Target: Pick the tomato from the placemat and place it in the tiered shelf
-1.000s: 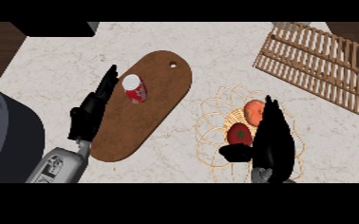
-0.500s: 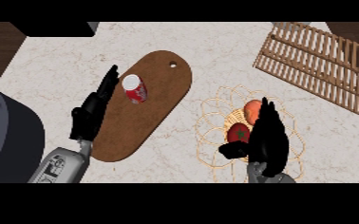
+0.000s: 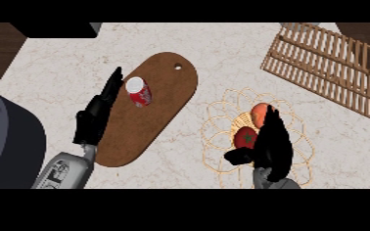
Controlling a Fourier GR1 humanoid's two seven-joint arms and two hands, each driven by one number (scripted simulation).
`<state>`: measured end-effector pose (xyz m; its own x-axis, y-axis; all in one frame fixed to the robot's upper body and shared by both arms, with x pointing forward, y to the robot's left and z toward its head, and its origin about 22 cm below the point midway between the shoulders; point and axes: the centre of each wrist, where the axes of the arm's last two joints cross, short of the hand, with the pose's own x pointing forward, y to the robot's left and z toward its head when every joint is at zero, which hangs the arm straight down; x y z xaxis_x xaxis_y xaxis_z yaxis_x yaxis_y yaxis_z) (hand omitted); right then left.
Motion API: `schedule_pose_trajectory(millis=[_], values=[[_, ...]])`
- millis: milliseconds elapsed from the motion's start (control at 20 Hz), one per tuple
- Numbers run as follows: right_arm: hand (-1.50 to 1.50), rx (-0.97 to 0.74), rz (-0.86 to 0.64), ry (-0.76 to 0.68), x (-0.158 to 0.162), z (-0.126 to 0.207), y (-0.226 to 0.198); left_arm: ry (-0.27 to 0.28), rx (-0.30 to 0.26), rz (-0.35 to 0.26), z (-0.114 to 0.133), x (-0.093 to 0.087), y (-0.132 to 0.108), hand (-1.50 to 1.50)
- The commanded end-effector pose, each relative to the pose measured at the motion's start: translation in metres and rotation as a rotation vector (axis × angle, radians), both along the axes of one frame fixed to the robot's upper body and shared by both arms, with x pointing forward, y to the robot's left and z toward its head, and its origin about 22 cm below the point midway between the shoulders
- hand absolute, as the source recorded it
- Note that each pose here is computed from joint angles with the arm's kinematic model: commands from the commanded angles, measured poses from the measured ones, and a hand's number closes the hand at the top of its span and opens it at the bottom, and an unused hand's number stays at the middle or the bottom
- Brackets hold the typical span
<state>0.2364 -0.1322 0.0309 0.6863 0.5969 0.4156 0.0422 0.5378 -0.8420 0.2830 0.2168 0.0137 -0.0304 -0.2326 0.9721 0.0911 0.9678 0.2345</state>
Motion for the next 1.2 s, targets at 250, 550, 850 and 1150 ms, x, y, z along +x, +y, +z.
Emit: schedule_pose_trajectory(millis=[250,550,850,1150], values=[[1.50,0.013,-0.069,0.147,0.007,-0.006,0.005,0.002,-0.012,0.005,0.009,0.007,0.014,0.00],[1.50,-0.050,-0.058,0.080,-0.001,-0.001,0.009,-0.012,0.005,0.015,0.008,-0.003,0.010,0.00],[1.50,-0.098,0.094,0.064,0.060,0.014,0.054,-0.004,-0.004,-0.030,0.002,0.001,0.000,0.00],[1.50,-0.063,0.137,-0.029,0.092,0.014,0.074,-0.003,0.006,-0.020,-0.004,0.006,-0.017,0.00]])
